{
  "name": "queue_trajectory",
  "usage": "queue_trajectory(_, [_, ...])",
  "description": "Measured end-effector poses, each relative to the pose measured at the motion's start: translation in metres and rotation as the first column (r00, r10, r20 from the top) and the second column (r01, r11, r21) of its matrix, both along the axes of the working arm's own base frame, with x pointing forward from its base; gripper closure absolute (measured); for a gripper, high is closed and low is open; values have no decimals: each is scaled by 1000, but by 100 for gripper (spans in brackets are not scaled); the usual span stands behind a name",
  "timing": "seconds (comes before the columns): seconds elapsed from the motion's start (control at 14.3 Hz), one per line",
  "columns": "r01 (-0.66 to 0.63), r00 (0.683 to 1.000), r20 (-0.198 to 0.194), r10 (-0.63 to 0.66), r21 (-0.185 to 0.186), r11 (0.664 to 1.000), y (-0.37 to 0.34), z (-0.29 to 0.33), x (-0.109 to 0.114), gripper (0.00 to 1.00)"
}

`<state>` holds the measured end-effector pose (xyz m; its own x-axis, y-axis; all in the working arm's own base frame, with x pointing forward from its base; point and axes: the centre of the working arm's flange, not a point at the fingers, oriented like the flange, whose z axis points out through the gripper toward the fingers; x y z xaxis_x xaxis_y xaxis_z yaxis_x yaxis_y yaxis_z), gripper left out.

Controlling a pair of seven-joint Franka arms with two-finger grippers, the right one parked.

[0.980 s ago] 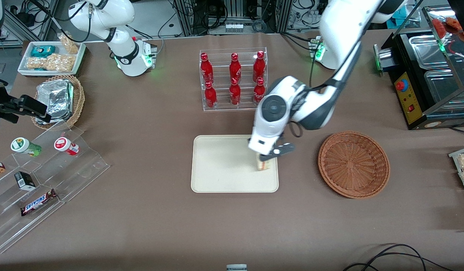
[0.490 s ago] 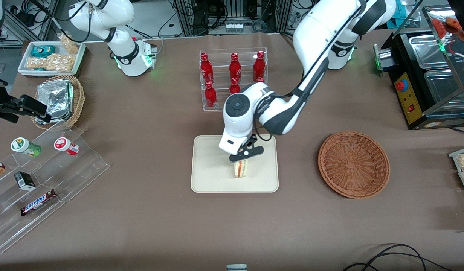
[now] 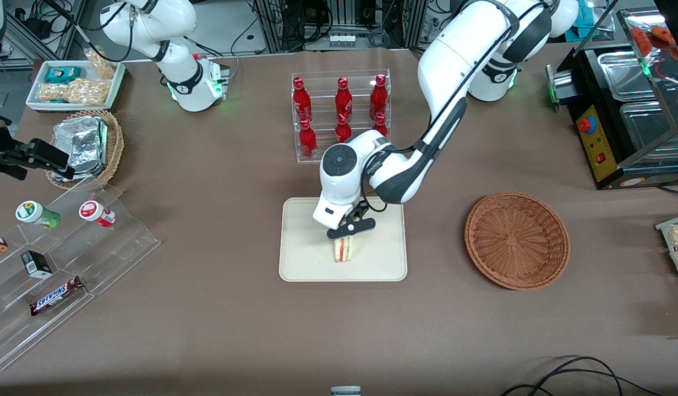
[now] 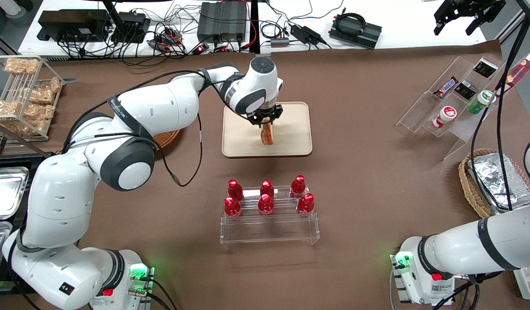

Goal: Place sandwich from basket to tray
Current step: 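Lift the sandwich with the left gripper and carry it over the tray, then open the left gripper to release the sandwich onto the tray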

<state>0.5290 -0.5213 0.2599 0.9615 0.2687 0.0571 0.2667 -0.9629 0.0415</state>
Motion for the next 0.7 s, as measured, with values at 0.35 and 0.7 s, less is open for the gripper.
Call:
queue_trajectory(0.35, [-5,999,33,4,39,999,14,104,-3,0])
queue_trajectory(0.7, [-70,997,-3,72,173,982,83,212,-11,0])
